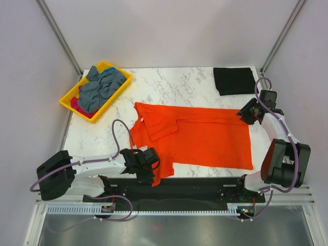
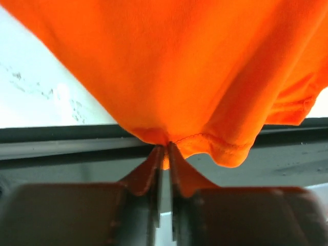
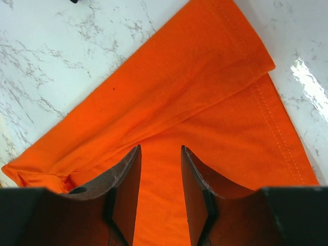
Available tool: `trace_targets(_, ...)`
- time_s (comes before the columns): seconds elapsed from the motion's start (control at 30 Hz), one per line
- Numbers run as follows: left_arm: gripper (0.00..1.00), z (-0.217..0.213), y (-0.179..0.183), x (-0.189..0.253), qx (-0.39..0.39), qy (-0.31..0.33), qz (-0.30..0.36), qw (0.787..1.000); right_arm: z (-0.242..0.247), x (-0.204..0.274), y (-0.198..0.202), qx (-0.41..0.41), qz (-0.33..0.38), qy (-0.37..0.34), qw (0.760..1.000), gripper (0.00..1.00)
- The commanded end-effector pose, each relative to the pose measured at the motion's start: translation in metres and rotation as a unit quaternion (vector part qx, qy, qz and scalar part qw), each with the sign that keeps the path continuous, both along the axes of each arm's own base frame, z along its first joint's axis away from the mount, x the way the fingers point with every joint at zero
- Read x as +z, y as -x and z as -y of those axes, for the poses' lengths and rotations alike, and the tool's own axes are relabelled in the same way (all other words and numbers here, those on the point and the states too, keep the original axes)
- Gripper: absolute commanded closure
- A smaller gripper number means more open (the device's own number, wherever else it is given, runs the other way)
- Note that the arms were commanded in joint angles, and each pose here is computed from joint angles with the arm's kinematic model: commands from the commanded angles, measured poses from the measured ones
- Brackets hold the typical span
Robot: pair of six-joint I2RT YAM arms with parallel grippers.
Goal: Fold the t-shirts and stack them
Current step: Fold the tshirt
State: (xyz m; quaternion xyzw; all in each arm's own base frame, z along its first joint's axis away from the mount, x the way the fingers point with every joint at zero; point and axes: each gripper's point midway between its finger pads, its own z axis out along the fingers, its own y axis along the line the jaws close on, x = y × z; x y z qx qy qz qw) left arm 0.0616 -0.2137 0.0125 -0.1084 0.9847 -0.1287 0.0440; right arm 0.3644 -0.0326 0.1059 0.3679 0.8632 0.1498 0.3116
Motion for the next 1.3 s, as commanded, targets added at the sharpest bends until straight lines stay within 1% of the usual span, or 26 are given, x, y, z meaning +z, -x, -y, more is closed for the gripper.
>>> trace_targets(0.0, 0.92, 0.009, -0.017, 0.002, 0.020, 0.008, 0.039, 0.999, 0.007, 0.005, 0.010, -0.014, -0.001, 0.006, 1.000, 0.55)
trace_targets(0.03, 0.96, 0.011, -0.018, 0.006, 0.018, 0.012, 0.044, 0.999, 0.009, 0.007, 0.012, -0.020, -0.007, 0.007, 1.000, 0.55)
trace_targets(0.07, 0.98, 0.013, -0.020, 0.011, 0.016, 0.019, 0.050, 0.998, 0.013, 0.007, 0.017, -0.036, -0.017, 0.002, 0.999, 0.55)
trace_targets(0.1, 0.98, 0.015, -0.024, 0.018, 0.013, 0.029, 0.065, 0.997, 0.017, 0.004, 0.029, -0.057, -0.043, 0.001, 0.997, 0.55)
trace_targets(0.17, 0.98, 0.016, -0.034, 0.032, 0.010, 0.030, 0.093, 0.995, 0.018, 0.000, 0.044, -0.096, -0.071, -0.026, 0.993, 0.55)
trace_targets(0.2, 0.98, 0.016, -0.040, 0.039, 0.000, 0.029, 0.108, 0.994, 0.009, -0.002, 0.055, -0.103, -0.093, -0.052, 0.989, 0.55)
trace_targets(0.23, 0.98, 0.023, -0.048, 0.052, -0.002, 0.037, 0.124, 0.992, 0.006, -0.004, 0.061, -0.106, -0.106, -0.061, 0.987, 0.55)
trace_targets(0.3, 0.98, 0.019, -0.058, 0.061, -0.023, 0.020, 0.145, 0.989, 0.001, -0.011, 0.082, -0.120, -0.137, -0.069, 0.981, 0.55)
trace_targets(0.37, 0.98, 0.023, -0.071, 0.077, -0.046, 0.022, 0.169, 0.984, 0.006, -0.014, 0.104, -0.141, -0.167, -0.044, 0.975, 0.55)
trace_targets(0.4, 0.98, 0.022, -0.078, 0.081, -0.049, 0.022, 0.177, 0.983, 0.010, -0.017, 0.113, -0.153, -0.179, -0.033, 0.971, 0.54)
trace_targets(0.43, 0.98, 0.021, -0.091, 0.092, -0.038, 0.029, 0.189, 0.981, 0.017, -0.023, 0.124, -0.168, -0.196, -0.011, 0.966, 0.54)
trace_targets(0.47, 0.98, 0.019, -0.098, 0.097, -0.054, 0.027, 0.201, 0.978, 0.018, -0.026, 0.132, -0.169, -0.207, -0.004, 0.964, 0.53)
trace_targets(0.53, 0.98, 0.014, -0.120, 0.116, -0.043, 0.035, 0.224, 0.973, 0.012, -0.037, 0.155, -0.168, -0.247, -0.005, 0.954, 0.54)
trace_targets(0.57, 0.98, 0.012, -0.127, 0.122, -0.059, 0.034, 0.235, 0.970, 0.002, -0.041, 0.154, -0.152, -0.246, -0.028, 0.957, 0.55)
trace_targets(0.6, 0.98, 0.006, -0.139, 0.128, -0.046, 0.033, 0.242, 0.969, -0.008, -0.050, 0.164, -0.136, -0.262, -0.047, 0.954, 0.55)
trace_targets(0.67, 0.98, 0.003, -0.155, 0.139, -0.051, 0.034, 0.257, 0.964, -0.014, -0.060, 0.174, -0.118, -0.294, -0.055, 0.947, 0.57)
trace_targets(0.7, 0.98, -0.005, -0.168, 0.142, -0.036, 0.032, 0.260, 0.964, -0.016, -0.065, 0.179, -0.116, -0.304, -0.056, 0.944, 0.57)
trace_targets(0.73, 0.98, -0.004, -0.178, 0.151, -0.031, 0.041, 0.271, 0.961, -0.016, -0.069, 0.183, -0.112, -0.312, -0.055, 0.942, 0.57)
trace_targets(0.77, 0.98, -0.003, -0.183, 0.150, -0.037, 0.045, 0.268, 0.962, -0.015, -0.073, 0.185, -0.110, -0.318, -0.051, 0.940, 0.58)
trace_targets(0.83, 0.98, -0.010, -0.204, 0.160, -0.018, 0.050, 0.284, 0.957, -0.014, -0.079, 0.193, -0.109, -0.333, -0.043, 0.936, 0.58)
trace_targets(0.9, 0.98, -0.013, -0.222, 0.164, -0.009, 0.057, 0.285, 0.957, -0.014, -0.084, 0.199, -0.101, -0.346, -0.039, 0.932, 0.58)
trace_targets(0.93, 0.98, -0.010, -0.227, 0.166, -0.012, 0.071, 0.283, 0.957, -0.015, -0.085, 0.202, -0.093, -0.352, -0.038, 0.930, 0.58)
trace_targets(1.0, 0.98, -0.012, -0.243, 0.163, -0.003, 0.074, 0.276, 0.958, -0.014, -0.083, 0.202, -0.090, -0.351, -0.035, 0.931, 0.59)
trace_targets(1.03, 0.98, -0.010, -0.252, 0.170, -0.001, 0.081, 0.283, 0.956, -0.012, -0.081, 0.202, -0.091, -0.352, -0.031, 0.931, 0.59)
trace_targets(1.13, 0.98, -0.010, -0.271, 0.172, 0.002, 0.087, 0.277, 0.957, -0.009, -0.079, 0.201, -0.096, -0.346, -0.023, 0.933, 0.59)
trace_targets(1.27, 0.98, -0.012, -0.287, 0.164, 0.005, 0.090, 0.263, 0.960, -0.010, -0.078, 0.201, -0.092, -0.350, -0.026, 0.932, 0.59)
